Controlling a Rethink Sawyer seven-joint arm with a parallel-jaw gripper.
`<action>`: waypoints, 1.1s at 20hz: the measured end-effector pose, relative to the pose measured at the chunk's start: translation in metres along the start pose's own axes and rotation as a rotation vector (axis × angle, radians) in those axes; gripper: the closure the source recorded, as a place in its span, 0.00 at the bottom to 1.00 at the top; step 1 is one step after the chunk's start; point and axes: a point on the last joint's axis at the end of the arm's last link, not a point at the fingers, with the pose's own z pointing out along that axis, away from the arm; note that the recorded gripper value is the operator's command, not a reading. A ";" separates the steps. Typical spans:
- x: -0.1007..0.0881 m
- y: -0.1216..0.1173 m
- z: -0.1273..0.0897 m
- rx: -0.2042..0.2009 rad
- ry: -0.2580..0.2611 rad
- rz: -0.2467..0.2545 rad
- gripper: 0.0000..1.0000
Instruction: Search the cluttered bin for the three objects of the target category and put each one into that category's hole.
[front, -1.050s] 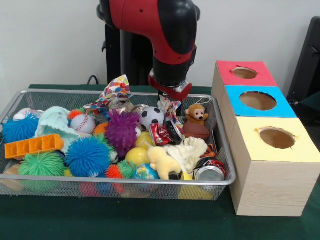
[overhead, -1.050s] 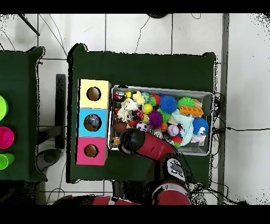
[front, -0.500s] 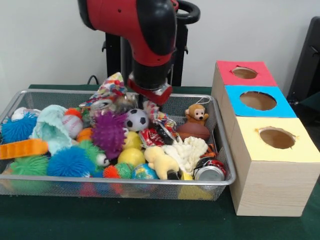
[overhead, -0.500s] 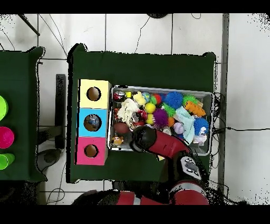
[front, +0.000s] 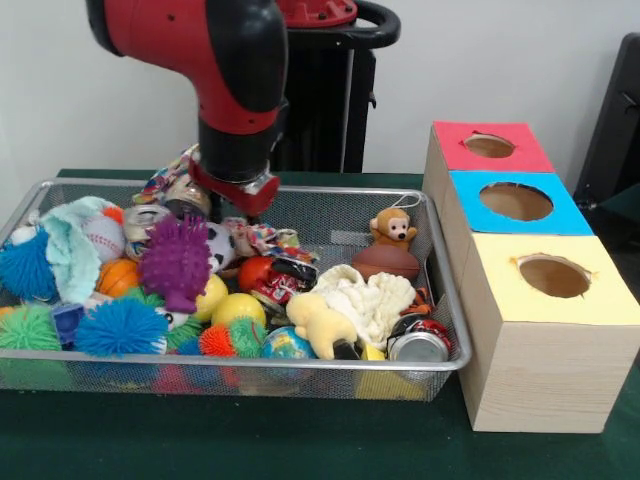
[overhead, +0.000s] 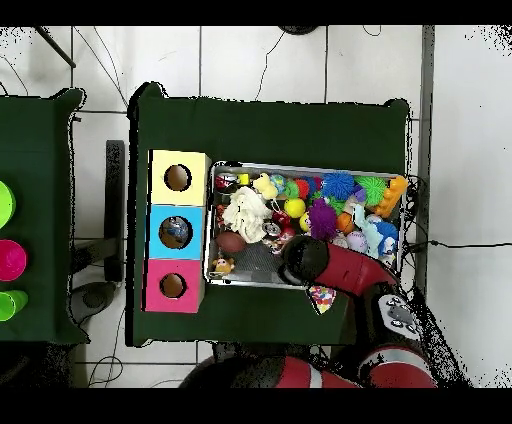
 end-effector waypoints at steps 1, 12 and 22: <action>-0.006 -0.005 0.001 0.004 -0.007 -0.005 0.00; -0.045 -0.031 0.018 0.016 -0.019 -0.023 0.00; -0.051 -0.029 0.018 -0.016 0.026 -0.009 0.00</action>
